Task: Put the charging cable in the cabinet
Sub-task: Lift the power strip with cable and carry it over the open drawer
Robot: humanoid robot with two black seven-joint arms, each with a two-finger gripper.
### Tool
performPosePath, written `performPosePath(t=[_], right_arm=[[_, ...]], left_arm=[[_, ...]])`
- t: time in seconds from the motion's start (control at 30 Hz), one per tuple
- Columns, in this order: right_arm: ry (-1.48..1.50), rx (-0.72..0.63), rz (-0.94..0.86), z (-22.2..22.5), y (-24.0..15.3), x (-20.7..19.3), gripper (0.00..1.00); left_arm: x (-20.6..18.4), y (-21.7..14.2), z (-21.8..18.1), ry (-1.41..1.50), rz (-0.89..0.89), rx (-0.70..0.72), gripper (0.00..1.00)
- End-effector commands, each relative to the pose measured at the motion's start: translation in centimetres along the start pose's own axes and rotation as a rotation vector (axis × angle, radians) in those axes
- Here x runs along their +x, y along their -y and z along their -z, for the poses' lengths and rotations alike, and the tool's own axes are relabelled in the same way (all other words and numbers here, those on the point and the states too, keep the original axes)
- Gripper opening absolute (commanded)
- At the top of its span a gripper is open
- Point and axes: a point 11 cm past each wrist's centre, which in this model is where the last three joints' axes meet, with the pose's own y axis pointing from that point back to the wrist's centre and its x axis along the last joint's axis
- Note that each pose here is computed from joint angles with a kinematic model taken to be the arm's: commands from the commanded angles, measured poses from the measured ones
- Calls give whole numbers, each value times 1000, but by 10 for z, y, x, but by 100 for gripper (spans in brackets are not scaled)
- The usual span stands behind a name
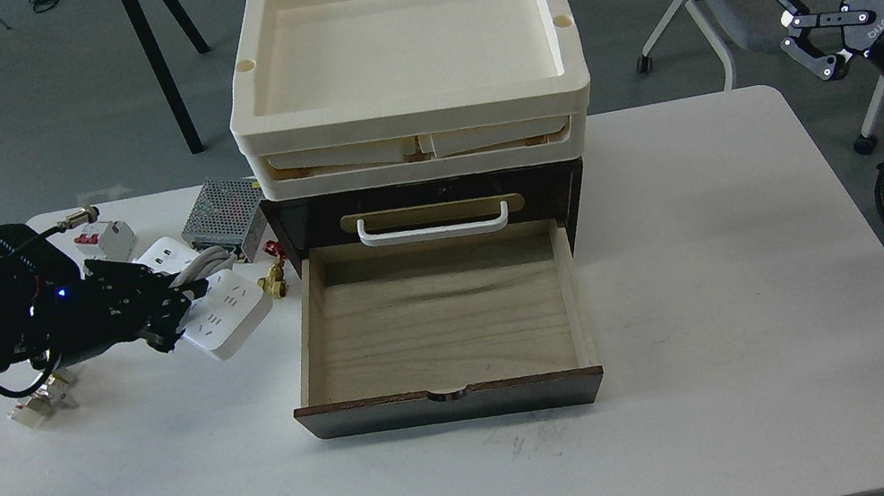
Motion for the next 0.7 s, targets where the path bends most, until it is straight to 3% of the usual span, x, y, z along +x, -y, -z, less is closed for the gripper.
performPosePath(t=[0.0,0.23,0.43,0.67], right_arm=[[-6,-3,-9,1,-4,4,100],[-19,0,-18,7,-6,7,100],[-31,-5,-35,10,-13,14,100],[-48,-10,-57,14,-21,22,100]], left_arm=[[7,-28,-12,-112,-42,-36,0],[15,-32,-68,-525,-203,-205,0],[38,-32,-98,-684,-333,-296,0],[13,-13,-126,-767,-329,-338,0]])
